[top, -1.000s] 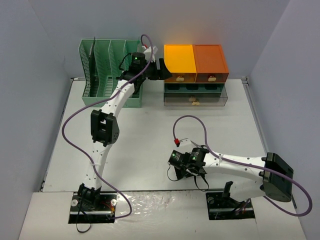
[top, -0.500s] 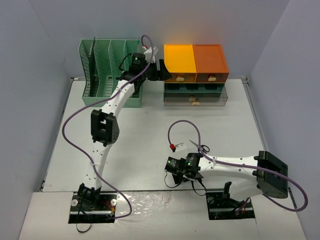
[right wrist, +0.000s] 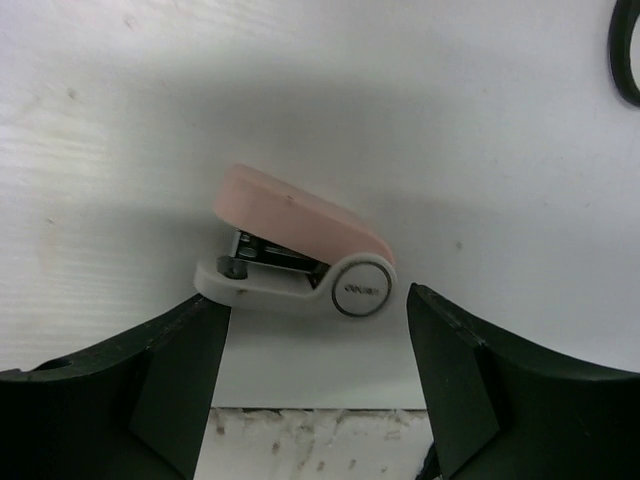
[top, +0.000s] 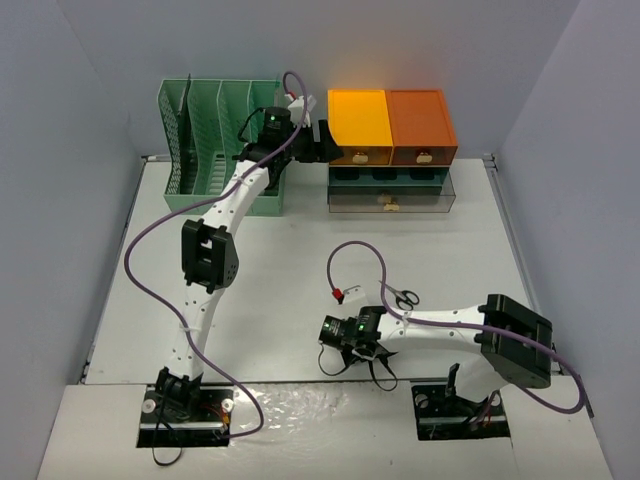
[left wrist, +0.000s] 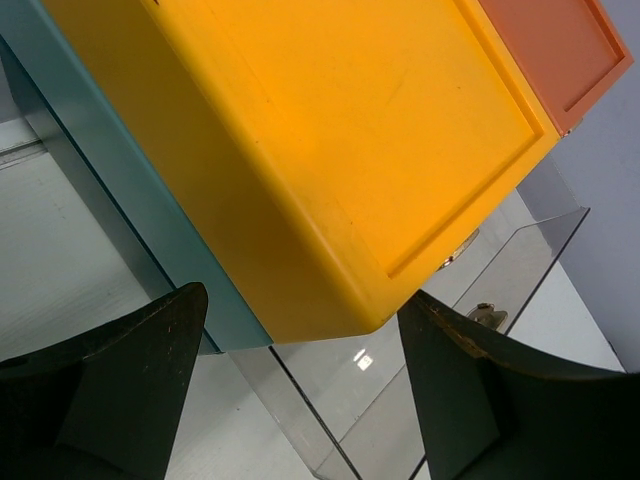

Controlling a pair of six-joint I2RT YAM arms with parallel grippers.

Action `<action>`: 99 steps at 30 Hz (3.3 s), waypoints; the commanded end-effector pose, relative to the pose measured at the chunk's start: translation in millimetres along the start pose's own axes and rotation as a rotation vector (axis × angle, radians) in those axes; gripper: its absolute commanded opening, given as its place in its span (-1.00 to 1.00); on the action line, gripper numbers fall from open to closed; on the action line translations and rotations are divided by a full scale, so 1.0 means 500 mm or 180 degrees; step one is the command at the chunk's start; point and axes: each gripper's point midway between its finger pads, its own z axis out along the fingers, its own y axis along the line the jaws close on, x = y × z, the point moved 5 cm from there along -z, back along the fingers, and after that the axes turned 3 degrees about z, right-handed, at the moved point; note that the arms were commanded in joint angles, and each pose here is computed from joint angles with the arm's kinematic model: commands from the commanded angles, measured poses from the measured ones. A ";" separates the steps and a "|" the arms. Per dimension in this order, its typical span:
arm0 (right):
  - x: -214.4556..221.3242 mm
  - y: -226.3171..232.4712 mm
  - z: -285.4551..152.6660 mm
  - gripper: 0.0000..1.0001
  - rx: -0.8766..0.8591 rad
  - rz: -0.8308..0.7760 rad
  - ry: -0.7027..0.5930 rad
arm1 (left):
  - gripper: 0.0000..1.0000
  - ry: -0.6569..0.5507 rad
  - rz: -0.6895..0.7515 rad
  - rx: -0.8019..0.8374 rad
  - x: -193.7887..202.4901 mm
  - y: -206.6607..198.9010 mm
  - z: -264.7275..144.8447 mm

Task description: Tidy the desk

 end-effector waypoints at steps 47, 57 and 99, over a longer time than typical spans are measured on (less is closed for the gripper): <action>-0.053 0.012 -0.020 0.10 -0.0234 0.0303 -0.0034 | 0.47 -0.0375 0.0250 0.0067 -0.101 -0.046 -0.073; -0.062 0.013 0.010 0.09 -0.0159 0.0394 -0.0275 | 0.47 -0.0392 0.0261 0.0077 -0.104 -0.050 -0.073; -0.411 -0.115 -0.199 -1.00 0.0421 0.1516 -0.1757 | 0.47 -0.0349 0.0251 0.0065 -0.095 -0.045 -0.071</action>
